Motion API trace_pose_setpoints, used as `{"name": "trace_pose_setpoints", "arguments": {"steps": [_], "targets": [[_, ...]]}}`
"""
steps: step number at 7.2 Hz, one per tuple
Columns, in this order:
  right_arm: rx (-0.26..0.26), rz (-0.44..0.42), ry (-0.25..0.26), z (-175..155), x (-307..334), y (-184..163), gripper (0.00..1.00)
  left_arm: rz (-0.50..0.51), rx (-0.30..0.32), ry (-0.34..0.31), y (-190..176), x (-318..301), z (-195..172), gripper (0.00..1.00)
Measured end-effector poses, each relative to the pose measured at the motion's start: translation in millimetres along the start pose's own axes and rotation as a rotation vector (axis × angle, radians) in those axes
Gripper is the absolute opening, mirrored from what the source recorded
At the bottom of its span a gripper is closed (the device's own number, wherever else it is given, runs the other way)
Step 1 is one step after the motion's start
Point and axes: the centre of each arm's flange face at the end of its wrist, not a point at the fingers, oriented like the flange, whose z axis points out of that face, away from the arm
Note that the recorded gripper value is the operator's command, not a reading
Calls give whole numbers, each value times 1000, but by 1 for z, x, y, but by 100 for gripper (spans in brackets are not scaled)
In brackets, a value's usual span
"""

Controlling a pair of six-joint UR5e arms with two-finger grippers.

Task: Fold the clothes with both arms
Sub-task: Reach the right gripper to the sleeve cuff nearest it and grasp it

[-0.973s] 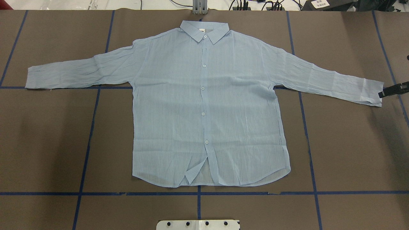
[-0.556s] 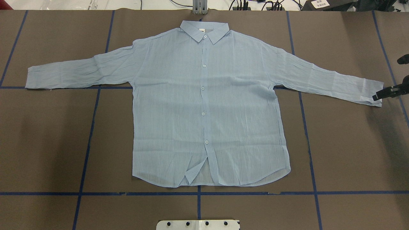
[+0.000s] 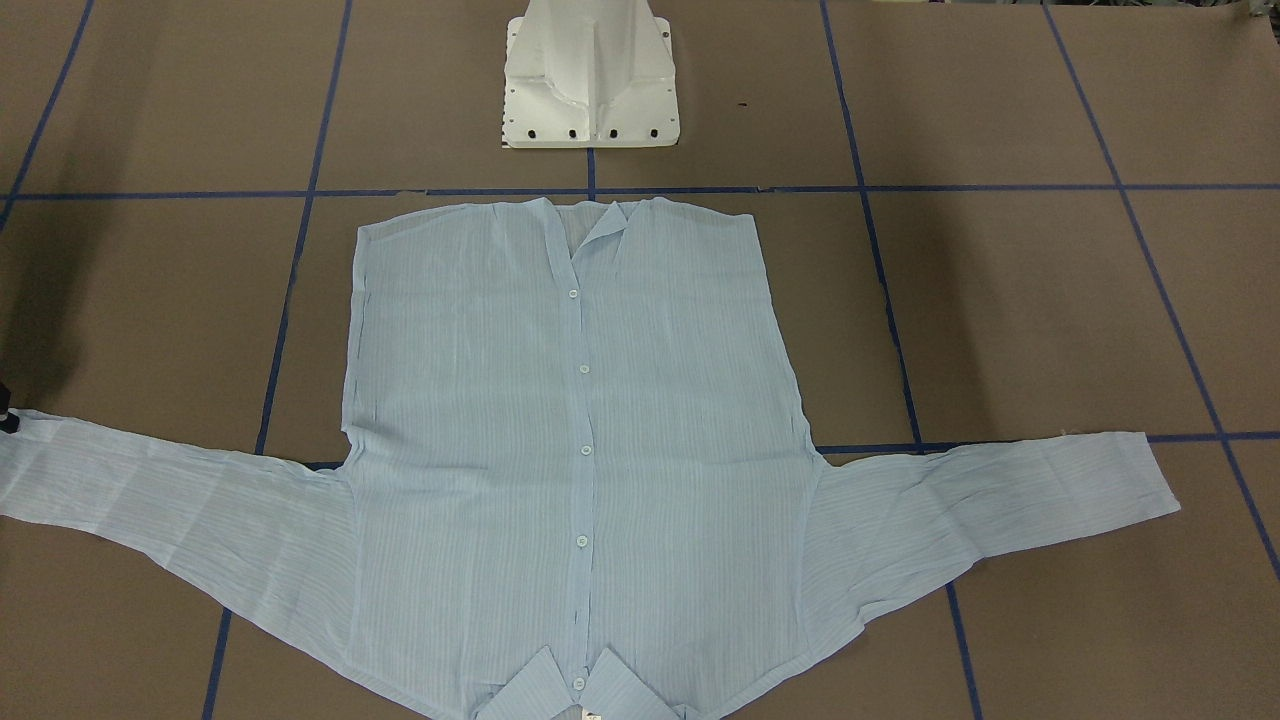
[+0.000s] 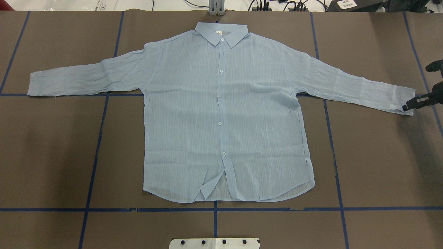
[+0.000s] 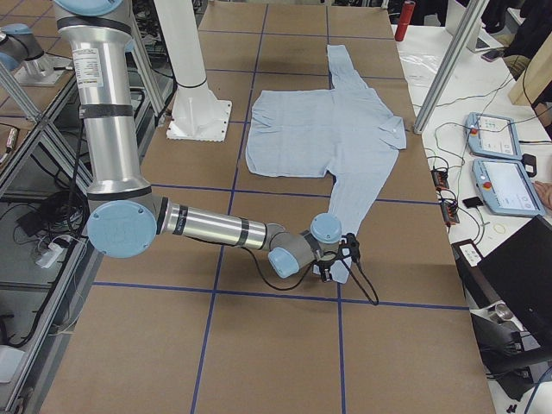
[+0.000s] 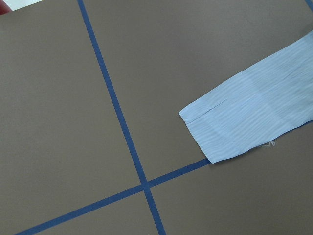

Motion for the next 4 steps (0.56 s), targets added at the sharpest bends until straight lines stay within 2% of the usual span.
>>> {"name": "trace_pose_setpoints", "arguments": {"steps": [1,2,4], "targets": [[-4,-3,0,2,-2,0,55,1,2,0,-1,1,-1,100],[-6,-5,-1,3,-3,1,48,2,3,0,-2,1,-1,100],[-8,-8,-8,2,-5,0,19,2,4,0,-3,2,-1,100]]}}
